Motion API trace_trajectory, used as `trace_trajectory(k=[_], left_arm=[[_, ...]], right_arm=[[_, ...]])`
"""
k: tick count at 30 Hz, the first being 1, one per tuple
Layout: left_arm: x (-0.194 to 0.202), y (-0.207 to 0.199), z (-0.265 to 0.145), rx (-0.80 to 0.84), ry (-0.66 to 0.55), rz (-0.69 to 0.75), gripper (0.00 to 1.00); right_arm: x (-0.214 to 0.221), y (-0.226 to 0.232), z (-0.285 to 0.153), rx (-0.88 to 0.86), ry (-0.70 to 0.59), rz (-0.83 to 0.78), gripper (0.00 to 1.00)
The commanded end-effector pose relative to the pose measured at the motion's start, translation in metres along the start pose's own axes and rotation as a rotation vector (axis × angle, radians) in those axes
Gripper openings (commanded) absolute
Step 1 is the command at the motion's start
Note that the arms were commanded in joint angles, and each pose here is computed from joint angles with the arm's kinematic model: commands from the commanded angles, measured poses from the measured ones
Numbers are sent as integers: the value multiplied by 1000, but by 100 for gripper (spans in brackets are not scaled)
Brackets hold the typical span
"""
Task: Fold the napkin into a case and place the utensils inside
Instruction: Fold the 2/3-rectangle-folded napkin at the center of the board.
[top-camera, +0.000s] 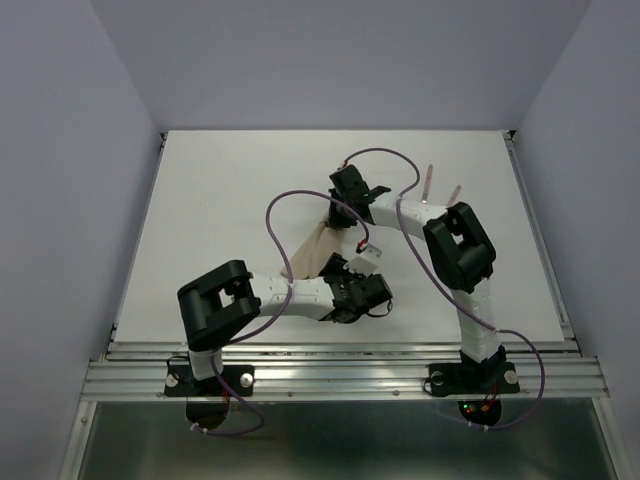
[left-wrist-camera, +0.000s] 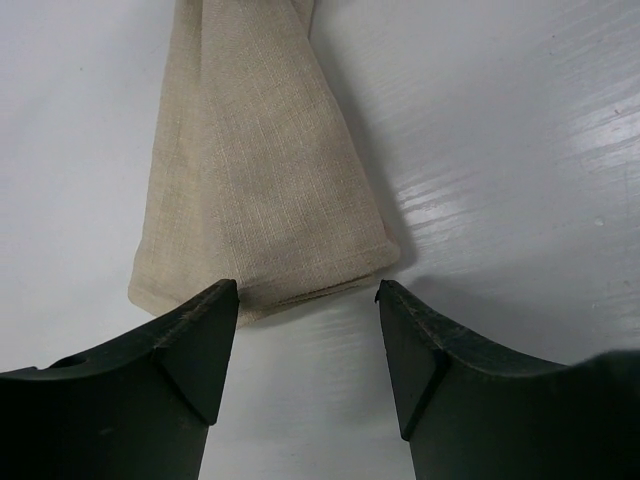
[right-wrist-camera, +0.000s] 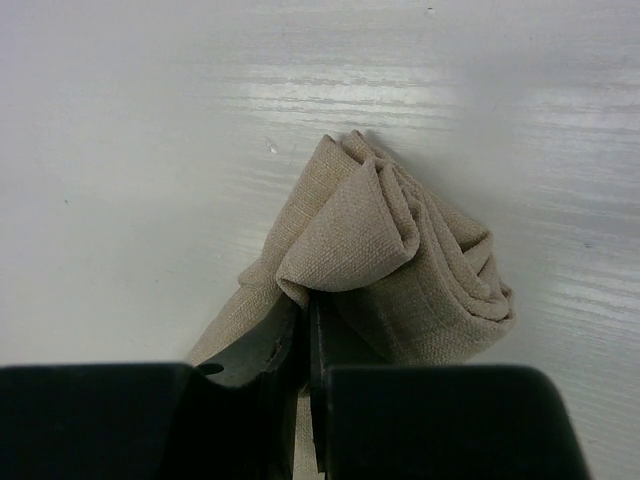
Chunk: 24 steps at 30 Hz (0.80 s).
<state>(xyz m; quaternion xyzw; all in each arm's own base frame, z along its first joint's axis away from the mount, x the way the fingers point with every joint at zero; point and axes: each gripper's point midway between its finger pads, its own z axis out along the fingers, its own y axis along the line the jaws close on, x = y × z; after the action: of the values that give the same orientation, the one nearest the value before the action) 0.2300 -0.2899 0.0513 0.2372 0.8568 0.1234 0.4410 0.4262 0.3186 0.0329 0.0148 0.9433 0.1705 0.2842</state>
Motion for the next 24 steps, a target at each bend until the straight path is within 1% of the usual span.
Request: trace_trajectory(k=[1, 10, 12, 13, 14, 16, 17, 18, 19, 20, 21, 22, 24], left_arm=[[-10, 10, 1, -76, -51, -6, 68], [-9, 3, 12, -111, -52, 29, 68], [-9, 3, 13, -119, -53, 32, 63], [-10, 4, 13, -130, -56, 31, 60], [-10, 5, 13, -134, -57, 27, 51], [-11, 8, 12, -152, -60, 22, 38], [-13, 9, 12, -154, -62, 6, 26], [-13, 10, 12, -157, -60, -1, 21], [-15, 12, 11, -151, -58, -12, 10], [-16, 13, 10, -145, -57, -32, 5], [-21, 15, 8, -125, -57, -64, 0], [-17, 16, 11, -121, -48, -68, 0], [-22, 18, 7, -80, -53, -121, 0]], right_arm=[[55, -73, 6, 228, 174, -50, 6], [55, -78, 4, 232, 175, -43, 5], [55, -78, 4, 231, 173, -43, 5], [55, -78, 4, 231, 173, -43, 6], [54, -78, 4, 229, 173, -43, 6], [55, -78, 3, 228, 174, -42, 5], [55, -78, 2, 228, 174, -44, 6], [56, -79, 3, 227, 174, -45, 5], [55, -78, 2, 224, 173, -48, 5], [55, -78, 2, 221, 175, -51, 5], [55, -77, 0, 218, 173, -53, 6], [54, -77, 0, 216, 171, -55, 6], [54, -77, -2, 212, 171, -62, 5]])
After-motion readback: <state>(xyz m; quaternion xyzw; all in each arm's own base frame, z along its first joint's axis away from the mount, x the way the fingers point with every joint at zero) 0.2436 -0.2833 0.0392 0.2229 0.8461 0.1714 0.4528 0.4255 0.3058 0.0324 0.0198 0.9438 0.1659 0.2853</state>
